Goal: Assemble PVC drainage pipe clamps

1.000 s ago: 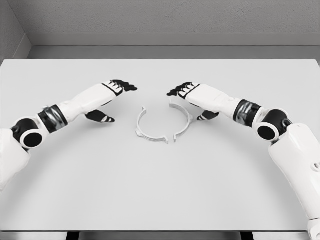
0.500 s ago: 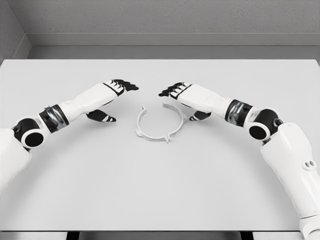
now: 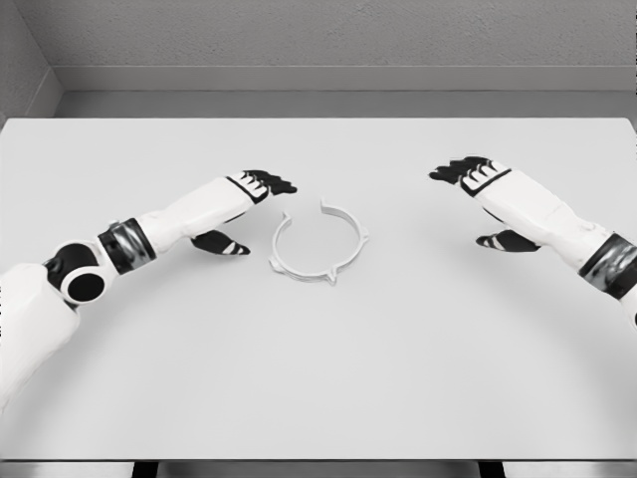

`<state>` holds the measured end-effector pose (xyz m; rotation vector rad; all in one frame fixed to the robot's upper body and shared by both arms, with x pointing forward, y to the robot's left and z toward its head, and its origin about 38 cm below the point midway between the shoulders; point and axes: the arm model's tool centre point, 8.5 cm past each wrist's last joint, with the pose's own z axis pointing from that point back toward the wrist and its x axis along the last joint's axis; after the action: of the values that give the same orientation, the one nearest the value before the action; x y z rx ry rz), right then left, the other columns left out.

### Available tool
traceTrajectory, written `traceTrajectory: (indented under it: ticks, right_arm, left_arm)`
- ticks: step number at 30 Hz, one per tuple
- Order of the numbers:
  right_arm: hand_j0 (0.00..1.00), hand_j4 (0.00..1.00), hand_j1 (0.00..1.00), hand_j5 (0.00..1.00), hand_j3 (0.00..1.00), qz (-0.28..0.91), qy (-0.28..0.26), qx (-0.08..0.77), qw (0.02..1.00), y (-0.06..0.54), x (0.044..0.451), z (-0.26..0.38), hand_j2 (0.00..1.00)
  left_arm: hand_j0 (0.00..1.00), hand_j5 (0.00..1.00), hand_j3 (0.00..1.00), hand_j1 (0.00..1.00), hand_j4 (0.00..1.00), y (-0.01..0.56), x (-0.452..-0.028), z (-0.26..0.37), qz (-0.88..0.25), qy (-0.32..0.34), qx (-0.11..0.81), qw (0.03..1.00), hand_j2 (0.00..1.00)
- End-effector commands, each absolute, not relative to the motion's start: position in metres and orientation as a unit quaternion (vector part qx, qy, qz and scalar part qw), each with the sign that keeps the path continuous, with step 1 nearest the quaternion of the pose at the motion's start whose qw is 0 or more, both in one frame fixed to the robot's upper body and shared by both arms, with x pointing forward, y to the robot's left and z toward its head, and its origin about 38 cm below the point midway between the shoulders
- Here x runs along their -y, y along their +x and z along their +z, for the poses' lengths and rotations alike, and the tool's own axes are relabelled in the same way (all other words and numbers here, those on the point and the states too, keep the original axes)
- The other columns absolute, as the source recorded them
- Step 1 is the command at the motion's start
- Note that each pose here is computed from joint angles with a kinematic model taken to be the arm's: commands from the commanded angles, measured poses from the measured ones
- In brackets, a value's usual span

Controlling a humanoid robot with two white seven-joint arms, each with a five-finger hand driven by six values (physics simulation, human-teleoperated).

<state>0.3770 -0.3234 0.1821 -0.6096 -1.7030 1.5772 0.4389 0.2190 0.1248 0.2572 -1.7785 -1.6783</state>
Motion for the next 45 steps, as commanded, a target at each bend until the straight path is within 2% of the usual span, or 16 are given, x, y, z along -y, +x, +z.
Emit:
traceTrajectory:
  ticks: [1, 5, 22, 45]
  right_arm:
    - [1.00, 1.00, 1.00, 1.00, 1.00, 0.562, -0.311, 0.692, 0.330, 0.365, 0.361, 0.244, 1.00]
    - [1.00, 1.00, 1.00, 1.00, 1.00, 0.568, -0.302, 0.681, 0.350, 0.357, 0.365, 0.228, 1.00]
    - [1.00, 1.00, 1.00, 1.00, 1.00, 0.566, -0.296, 0.686, 0.349, 0.358, 0.359, 0.225, 1.00]
    - [1.00, 1.00, 1.00, 1.00, 1.00, 0.569, -0.283, 0.692, 0.343, 0.361, 0.348, 0.223, 1.00]
  left_arm:
    - [1.00, 1.00, 1.00, 1.00, 1.00, 0.437, -0.215, 0.126, -0.642, 0.094, 0.684, 0.332, 1.00]
    - [1.00, 1.00, 1.00, 1.00, 1.00, 0.433, -0.212, 0.117, -0.649, 0.085, 0.678, 0.334, 1.00]
    - [1.00, 1.00, 1.00, 1.00, 1.00, 0.432, -0.189, 0.114, -0.642, 0.069, 0.689, 0.328, 1.00]
    - [1.00, 1.00, 1.00, 1.00, 1.00, 0.438, -0.180, 0.117, -0.637, 0.068, 0.695, 0.327, 1.00]
